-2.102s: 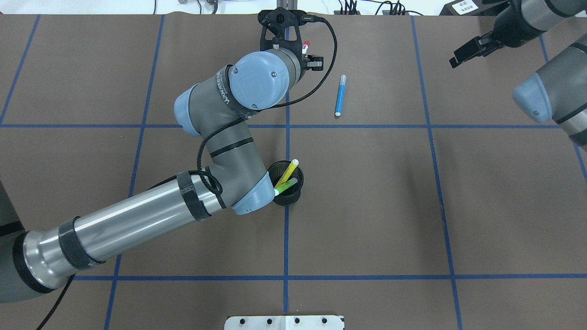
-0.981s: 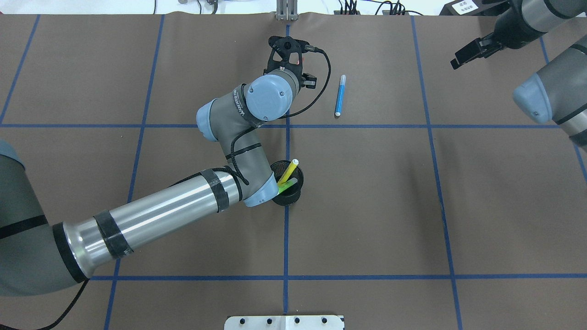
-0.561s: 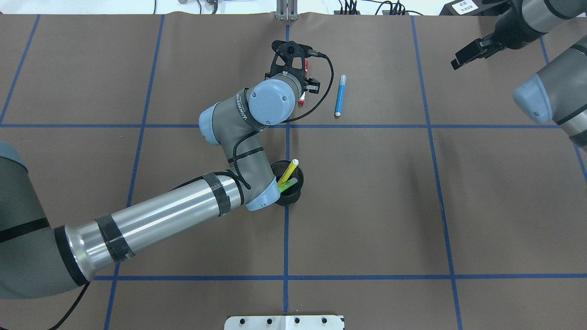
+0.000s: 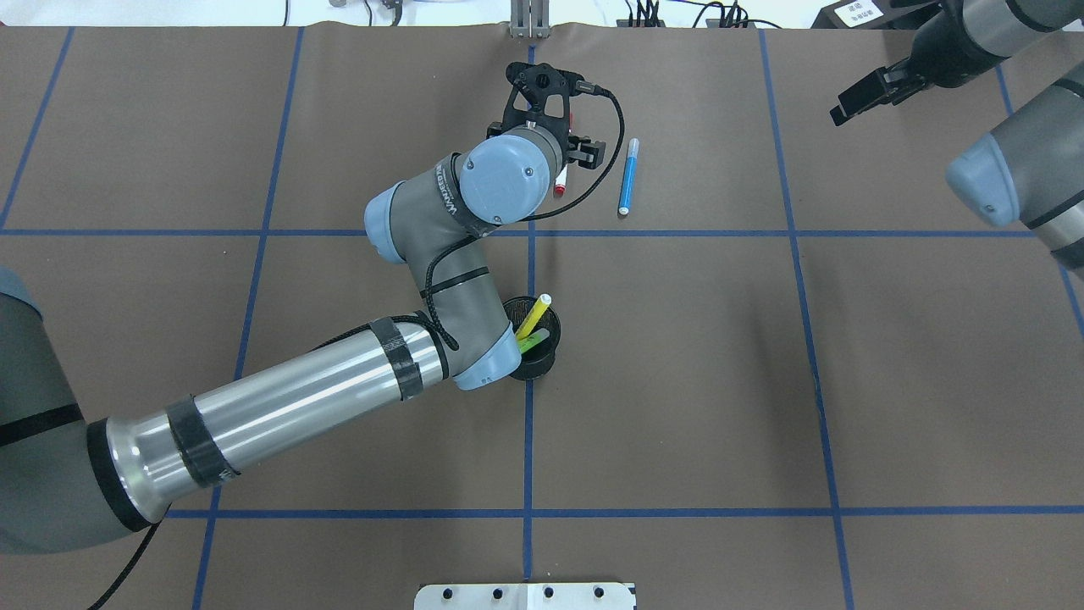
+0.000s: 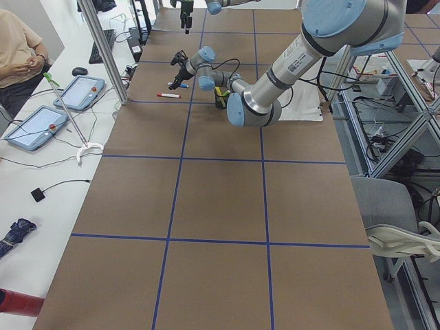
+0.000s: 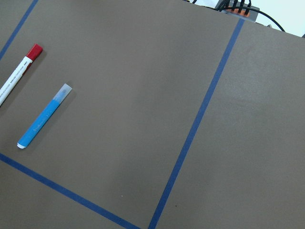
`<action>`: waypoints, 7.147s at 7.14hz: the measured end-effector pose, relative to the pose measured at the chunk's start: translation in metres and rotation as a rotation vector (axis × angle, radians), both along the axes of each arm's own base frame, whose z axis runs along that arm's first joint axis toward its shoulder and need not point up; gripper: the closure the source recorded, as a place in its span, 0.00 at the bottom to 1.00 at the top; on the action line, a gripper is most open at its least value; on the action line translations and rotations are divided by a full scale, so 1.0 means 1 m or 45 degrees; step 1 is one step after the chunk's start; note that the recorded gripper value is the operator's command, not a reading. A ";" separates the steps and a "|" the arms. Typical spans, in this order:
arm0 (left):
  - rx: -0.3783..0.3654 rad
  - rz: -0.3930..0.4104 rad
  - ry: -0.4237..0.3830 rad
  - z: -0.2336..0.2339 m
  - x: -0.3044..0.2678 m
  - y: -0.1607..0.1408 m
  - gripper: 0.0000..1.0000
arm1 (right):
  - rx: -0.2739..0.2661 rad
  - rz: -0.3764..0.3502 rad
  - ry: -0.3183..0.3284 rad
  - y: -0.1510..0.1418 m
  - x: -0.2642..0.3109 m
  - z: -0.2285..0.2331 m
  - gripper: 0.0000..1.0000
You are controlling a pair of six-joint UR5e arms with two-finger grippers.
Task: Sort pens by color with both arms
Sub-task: 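Place the red-capped marker on the mat beside the blue marker, then open the left gripper and withdraw it while the right arm moves toward the cup, then lower the right gripper into the cup onto the green marker, then lift the green marker out of the cup with the right gripper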
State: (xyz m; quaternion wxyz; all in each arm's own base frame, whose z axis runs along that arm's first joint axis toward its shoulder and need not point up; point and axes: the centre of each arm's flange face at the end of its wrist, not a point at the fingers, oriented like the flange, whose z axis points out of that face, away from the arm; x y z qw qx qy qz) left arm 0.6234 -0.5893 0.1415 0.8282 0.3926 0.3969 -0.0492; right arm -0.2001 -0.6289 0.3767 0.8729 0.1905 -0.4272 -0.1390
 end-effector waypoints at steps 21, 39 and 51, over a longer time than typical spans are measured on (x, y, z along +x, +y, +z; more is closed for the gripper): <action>-0.367 0.482 -0.369 0.077 -0.400 0.035 0.01 | -0.867 0.222 0.313 0.188 -0.363 -0.285 0.35; -0.361 0.453 -0.335 0.067 -0.401 0.038 0.01 | -0.913 0.119 0.266 0.204 -0.403 -0.259 0.81; -0.386 0.459 -0.320 0.071 -0.395 0.037 0.01 | -0.538 0.432 0.142 0.180 -0.270 -0.368 1.00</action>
